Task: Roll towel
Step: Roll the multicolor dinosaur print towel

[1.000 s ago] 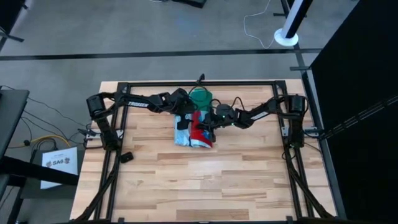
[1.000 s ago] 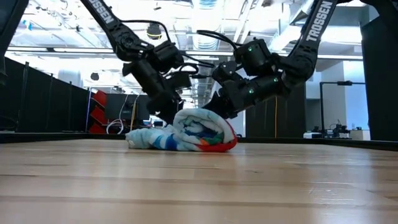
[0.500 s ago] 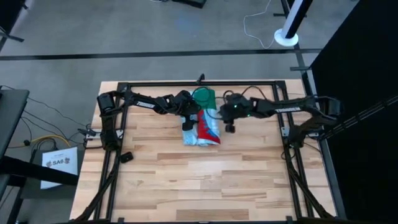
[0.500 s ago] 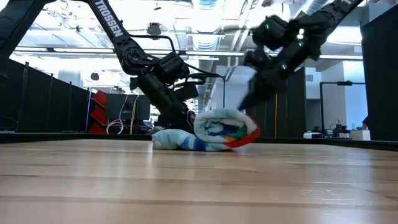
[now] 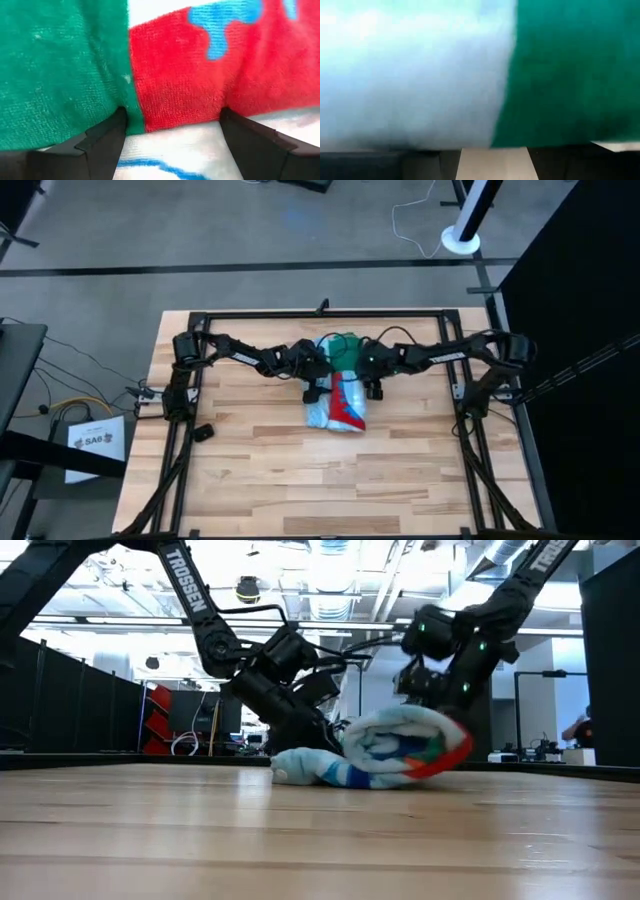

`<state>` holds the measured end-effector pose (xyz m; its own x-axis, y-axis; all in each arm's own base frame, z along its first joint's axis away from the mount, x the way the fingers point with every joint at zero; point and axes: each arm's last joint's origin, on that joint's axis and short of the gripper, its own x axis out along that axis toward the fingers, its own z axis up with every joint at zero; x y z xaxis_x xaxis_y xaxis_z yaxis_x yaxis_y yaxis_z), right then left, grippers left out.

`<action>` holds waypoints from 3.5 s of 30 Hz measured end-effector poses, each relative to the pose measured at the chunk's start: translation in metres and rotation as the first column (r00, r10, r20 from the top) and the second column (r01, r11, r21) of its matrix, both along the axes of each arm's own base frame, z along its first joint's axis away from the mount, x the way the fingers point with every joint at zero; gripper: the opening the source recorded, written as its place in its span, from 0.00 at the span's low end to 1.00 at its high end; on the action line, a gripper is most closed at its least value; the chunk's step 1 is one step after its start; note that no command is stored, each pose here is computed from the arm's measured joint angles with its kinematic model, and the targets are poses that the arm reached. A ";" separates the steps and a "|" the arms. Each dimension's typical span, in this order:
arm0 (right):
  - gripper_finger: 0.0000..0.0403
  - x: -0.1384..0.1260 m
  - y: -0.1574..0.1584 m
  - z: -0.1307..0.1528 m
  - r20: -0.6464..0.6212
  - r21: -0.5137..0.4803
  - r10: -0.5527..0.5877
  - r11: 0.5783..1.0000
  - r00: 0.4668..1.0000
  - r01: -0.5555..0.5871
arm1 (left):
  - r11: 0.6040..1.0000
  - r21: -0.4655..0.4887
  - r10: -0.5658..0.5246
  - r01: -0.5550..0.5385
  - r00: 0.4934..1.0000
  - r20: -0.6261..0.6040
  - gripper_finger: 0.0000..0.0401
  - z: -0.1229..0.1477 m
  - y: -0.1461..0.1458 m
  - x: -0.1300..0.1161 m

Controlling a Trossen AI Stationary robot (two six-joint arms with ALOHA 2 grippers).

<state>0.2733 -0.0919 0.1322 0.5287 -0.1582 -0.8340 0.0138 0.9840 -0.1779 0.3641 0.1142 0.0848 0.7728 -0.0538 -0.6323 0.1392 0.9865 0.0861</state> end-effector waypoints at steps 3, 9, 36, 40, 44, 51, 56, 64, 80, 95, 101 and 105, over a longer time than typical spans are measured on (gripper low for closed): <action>0.46 0.004 0.015 0.018 0.063 -0.003 0.013 1.000 0.998 -0.013 | 1.000 -0.010 0.017 -0.017 1.000 -0.004 0.76 -0.002 0.001 0.000; 0.46 -0.002 0.022 0.047 0.174 0.046 -0.065 0.997 0.983 0.058 | 0.998 -0.017 0.058 -0.057 0.998 0.025 0.76 0.001 0.002 0.002; 0.46 0.006 0.019 0.044 0.225 0.040 -0.080 0.997 0.971 0.073 | 0.994 0.110 0.069 -0.025 0.904 -0.423 0.76 0.076 0.008 0.032; 0.46 0.007 0.019 0.044 0.226 0.040 -0.080 0.997 0.971 0.073 | 0.993 0.115 0.091 -0.040 0.874 -0.477 0.76 0.090 0.009 0.032; 0.46 0.007 0.019 0.044 0.234 0.040 -0.080 0.997 0.969 0.073 | 0.988 0.148 0.122 -0.051 0.845 -0.521 0.76 0.104 0.010 0.032; 0.46 -0.001 0.021 0.031 0.232 0.070 -0.115 0.992 0.966 0.101 | 0.984 0.170 0.127 -0.045 0.851 -0.510 0.76 0.121 0.006 0.038; 0.46 -0.001 0.021 0.031 0.234 0.079 -0.126 0.991 0.964 0.110 | 0.981 0.193 0.114 -0.021 0.865 -0.488 0.76 0.145 0.000 0.038; 0.46 -0.001 0.020 0.031 0.238 0.080 -0.130 0.990 0.962 0.114 | 0.978 0.201 0.019 0.059 0.930 -0.367 0.76 0.145 0.001 0.043; 0.46 -0.025 0.027 0.032 0.060 0.145 -0.193 0.972 0.979 0.183 | 0.989 0.135 0.079 -0.055 0.981 -0.175 0.76 0.038 0.009 0.004; 0.46 -0.022 0.023 -0.019 0.176 -0.006 -0.024 1.000 0.984 0.026 | 0.996 -0.015 0.090 -0.090 0.994 0.069 0.76 -0.005 -0.017 0.014; 0.46 -0.019 0.033 -0.004 0.205 -0.004 -0.010 1.000 0.979 0.011 | 0.995 -0.010 0.105 -0.104 0.993 0.051 0.76 0.004 -0.019 0.021; 0.46 -0.015 0.037 0.013 0.306 0.008 -0.007 1.000 0.952 0.004 | 0.996 0.026 0.085 -0.085 0.996 -0.007 0.76 0.026 -0.019 0.017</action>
<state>0.2583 -0.0551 0.1454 0.7581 -0.1562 -0.6331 0.0720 0.9850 -0.1568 0.3812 0.0950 0.1113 0.7687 0.0281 -0.6390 0.0556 0.9923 0.1105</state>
